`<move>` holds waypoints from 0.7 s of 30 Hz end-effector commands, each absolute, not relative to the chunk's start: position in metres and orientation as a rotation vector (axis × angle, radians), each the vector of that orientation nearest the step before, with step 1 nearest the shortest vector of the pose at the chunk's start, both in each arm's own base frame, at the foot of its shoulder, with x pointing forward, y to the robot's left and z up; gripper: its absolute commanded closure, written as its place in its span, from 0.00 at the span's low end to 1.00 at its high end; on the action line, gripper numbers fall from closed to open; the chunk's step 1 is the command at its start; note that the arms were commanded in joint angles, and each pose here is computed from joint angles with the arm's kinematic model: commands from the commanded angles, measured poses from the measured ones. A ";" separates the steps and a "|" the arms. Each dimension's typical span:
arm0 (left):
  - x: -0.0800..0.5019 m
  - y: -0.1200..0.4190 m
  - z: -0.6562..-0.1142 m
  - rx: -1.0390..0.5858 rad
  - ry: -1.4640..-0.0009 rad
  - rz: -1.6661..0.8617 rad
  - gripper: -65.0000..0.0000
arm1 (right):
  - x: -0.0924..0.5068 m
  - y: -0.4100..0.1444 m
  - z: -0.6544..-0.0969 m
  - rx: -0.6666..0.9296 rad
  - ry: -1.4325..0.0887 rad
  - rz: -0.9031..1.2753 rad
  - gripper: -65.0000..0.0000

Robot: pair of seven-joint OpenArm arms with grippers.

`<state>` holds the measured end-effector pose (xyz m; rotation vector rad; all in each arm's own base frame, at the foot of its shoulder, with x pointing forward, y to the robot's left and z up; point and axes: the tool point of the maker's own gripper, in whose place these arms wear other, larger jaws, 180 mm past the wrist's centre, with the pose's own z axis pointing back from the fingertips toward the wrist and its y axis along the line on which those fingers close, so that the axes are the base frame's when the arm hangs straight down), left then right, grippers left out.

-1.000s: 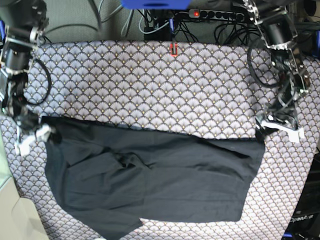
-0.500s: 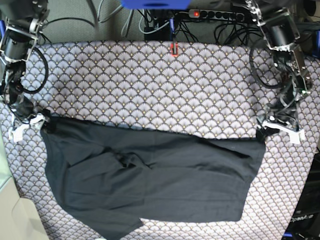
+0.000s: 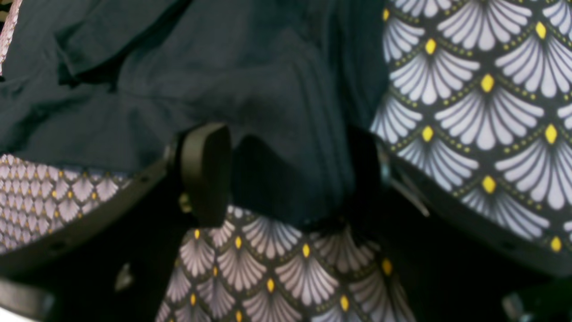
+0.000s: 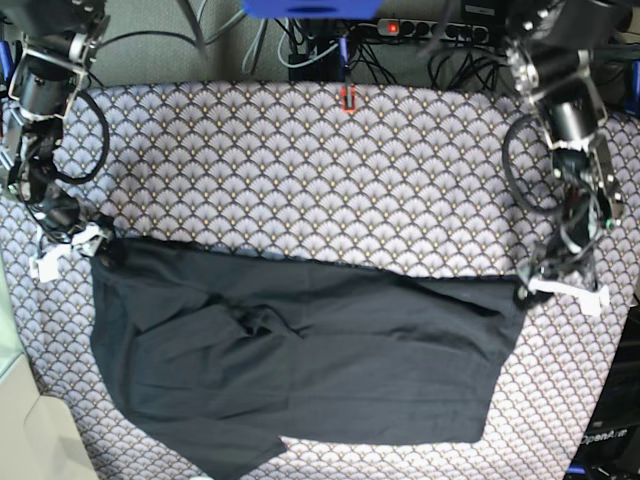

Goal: Fold the T-shirt properly
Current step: 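Pull both grippers back, dragging the folded shirt toward the arms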

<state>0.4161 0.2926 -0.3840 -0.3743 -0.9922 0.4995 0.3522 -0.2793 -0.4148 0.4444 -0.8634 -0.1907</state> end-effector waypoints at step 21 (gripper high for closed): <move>0.434 0.282 -0.401 -0.382 -1.000 0.503 0.59 | 0.358 -0.279 -0.406 0.447 -0.880 -0.161 0.48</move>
